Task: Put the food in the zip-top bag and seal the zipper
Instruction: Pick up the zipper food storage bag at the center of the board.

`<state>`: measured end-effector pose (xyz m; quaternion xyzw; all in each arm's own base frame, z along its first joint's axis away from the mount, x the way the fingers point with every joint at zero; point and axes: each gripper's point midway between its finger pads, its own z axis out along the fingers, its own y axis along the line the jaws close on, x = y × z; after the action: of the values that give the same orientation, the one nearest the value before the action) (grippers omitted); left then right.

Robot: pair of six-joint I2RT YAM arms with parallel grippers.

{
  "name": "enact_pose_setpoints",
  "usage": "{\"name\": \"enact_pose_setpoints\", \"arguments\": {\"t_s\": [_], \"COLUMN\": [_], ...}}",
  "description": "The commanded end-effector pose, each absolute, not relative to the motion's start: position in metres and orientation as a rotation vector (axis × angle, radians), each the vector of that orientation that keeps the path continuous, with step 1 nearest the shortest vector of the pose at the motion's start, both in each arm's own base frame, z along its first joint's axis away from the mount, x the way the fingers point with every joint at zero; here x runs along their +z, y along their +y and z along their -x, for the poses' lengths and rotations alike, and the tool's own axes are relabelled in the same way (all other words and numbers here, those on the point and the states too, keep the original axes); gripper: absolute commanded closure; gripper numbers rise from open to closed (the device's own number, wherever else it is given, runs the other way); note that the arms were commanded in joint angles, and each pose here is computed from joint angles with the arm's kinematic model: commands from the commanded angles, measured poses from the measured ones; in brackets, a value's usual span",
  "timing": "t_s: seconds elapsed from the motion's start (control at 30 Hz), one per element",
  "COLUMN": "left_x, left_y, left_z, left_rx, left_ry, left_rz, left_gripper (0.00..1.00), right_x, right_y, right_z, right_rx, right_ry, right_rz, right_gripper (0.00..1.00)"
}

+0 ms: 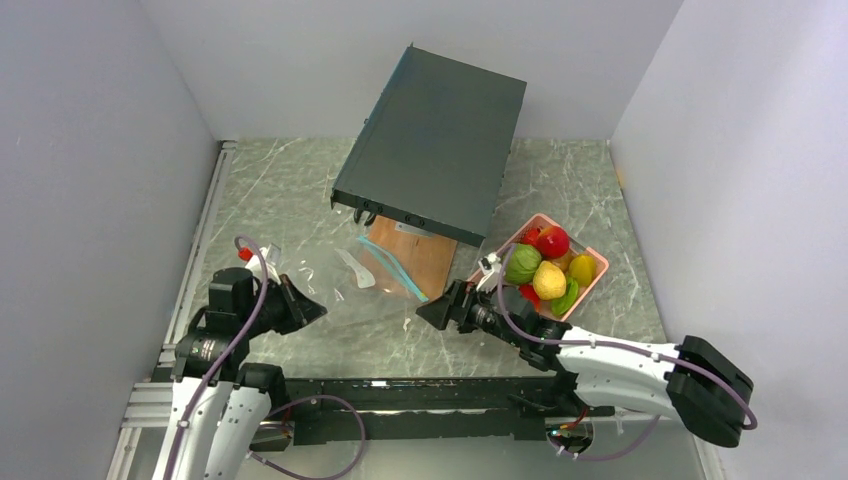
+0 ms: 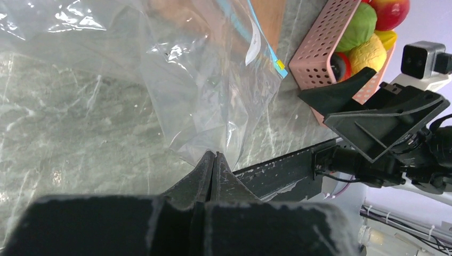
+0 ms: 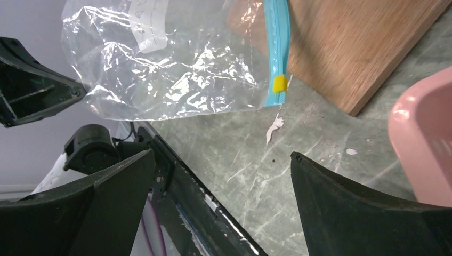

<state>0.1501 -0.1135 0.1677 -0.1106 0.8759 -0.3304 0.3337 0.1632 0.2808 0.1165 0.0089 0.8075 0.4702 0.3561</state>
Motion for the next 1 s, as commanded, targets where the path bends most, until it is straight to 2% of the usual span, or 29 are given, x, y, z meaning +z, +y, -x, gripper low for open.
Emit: {"name": "enact_pose_setpoints", "arguments": {"t_s": [0.0, 0.13, 0.3, 0.5, 0.67, 0.97], "left_x": [0.16, 0.16, 0.166, 0.169, 0.165, 0.171], "left_y": [-0.113, -0.108, -0.09, -0.098, -0.098, -0.095], "left_z": [-0.142, -0.139, -0.139, -0.136, -0.132, -0.126], "left_rx": [-0.858, -0.813, -0.669, -0.735, -0.742, -0.729], "left_ry": [2.326, 2.325, 2.335, 2.325, 2.331, 2.325], "left_rz": [0.254, 0.243, 0.268, 0.248, 0.258, 0.293], "left_gripper": [1.0, 1.0, 1.0, 1.0, 1.0, 1.0], "right_x": [0.16, 0.133, 0.127, 0.121, 0.126, 0.125], "right_y": [0.303, 0.299, 0.305, 0.32, 0.341, 0.372], "right_z": [-0.174, -0.188, -0.188, -0.177, -0.18, -0.191], "right_rx": [1.398, 1.259, 1.203, 1.2, 1.247, 1.36], "right_ry": [1.971, 2.134, 2.149, 2.08, 2.015, 1.98], "right_rz": [-0.138, -0.39, -0.53, -0.755, -0.8, -0.81], "right_gripper": [0.0, 0.0, 0.0, 0.0, 0.01, 0.09]}}
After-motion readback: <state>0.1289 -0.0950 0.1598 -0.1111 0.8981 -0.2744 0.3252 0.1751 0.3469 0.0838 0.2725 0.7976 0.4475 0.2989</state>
